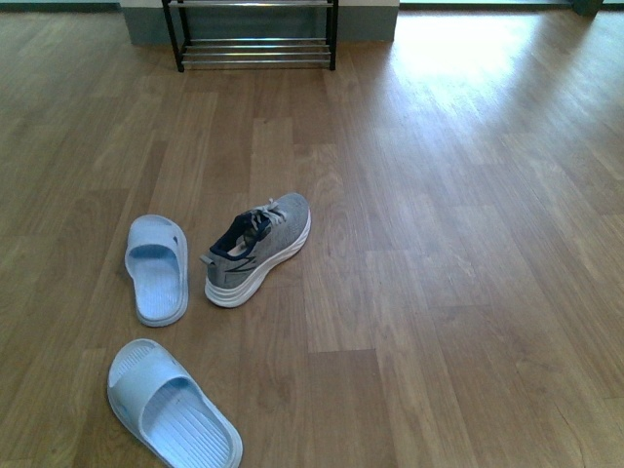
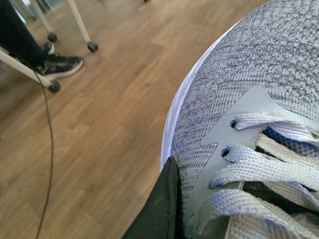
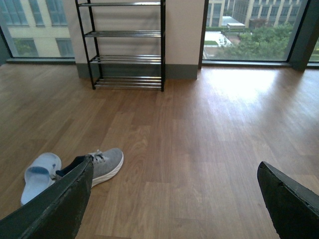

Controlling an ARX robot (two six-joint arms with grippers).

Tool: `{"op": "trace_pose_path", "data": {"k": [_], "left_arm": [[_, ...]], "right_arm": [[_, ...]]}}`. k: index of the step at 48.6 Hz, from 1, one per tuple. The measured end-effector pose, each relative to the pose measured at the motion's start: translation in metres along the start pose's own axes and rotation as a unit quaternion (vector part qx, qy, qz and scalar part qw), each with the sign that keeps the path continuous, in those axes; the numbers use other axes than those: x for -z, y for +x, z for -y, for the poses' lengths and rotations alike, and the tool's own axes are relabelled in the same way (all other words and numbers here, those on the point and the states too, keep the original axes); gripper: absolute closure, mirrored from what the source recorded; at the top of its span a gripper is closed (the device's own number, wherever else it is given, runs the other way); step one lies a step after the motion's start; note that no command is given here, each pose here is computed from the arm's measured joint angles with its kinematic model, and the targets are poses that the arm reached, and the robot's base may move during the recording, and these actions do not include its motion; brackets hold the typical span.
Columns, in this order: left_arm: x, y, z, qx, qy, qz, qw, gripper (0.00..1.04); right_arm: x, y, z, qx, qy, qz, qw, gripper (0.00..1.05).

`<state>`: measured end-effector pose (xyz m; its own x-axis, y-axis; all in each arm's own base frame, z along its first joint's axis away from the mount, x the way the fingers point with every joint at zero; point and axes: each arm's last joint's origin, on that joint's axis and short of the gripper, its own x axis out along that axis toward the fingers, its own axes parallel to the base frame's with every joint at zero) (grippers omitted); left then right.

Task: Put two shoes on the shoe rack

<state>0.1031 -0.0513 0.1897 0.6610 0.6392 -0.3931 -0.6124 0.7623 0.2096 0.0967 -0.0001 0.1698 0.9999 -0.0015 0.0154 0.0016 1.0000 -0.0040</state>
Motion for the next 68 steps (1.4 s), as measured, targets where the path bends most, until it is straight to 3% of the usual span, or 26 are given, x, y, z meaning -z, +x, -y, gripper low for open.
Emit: {"op": "trace_pose_path", "data": {"k": [7,16,68], "left_arm": [[-0.026,-0.017,-0.009,0.007,-0.03,0.035,0.999,1.02],[-0.038,-0.024,-0.011,0.002,-0.029,0.064,0.997,1.02],[-0.038,-0.025,-0.01,-0.006,-0.017,0.086,0.996,1.02]], "right_arm": [[0.0,0.0,0.0,0.0,0.0,0.0,1.0,0.09],[0.0,0.0,0.0,0.0,0.0,0.0,1.0,0.09],[0.0,0.0,0.0,0.0,0.0,0.0,1.0,0.09]]}}
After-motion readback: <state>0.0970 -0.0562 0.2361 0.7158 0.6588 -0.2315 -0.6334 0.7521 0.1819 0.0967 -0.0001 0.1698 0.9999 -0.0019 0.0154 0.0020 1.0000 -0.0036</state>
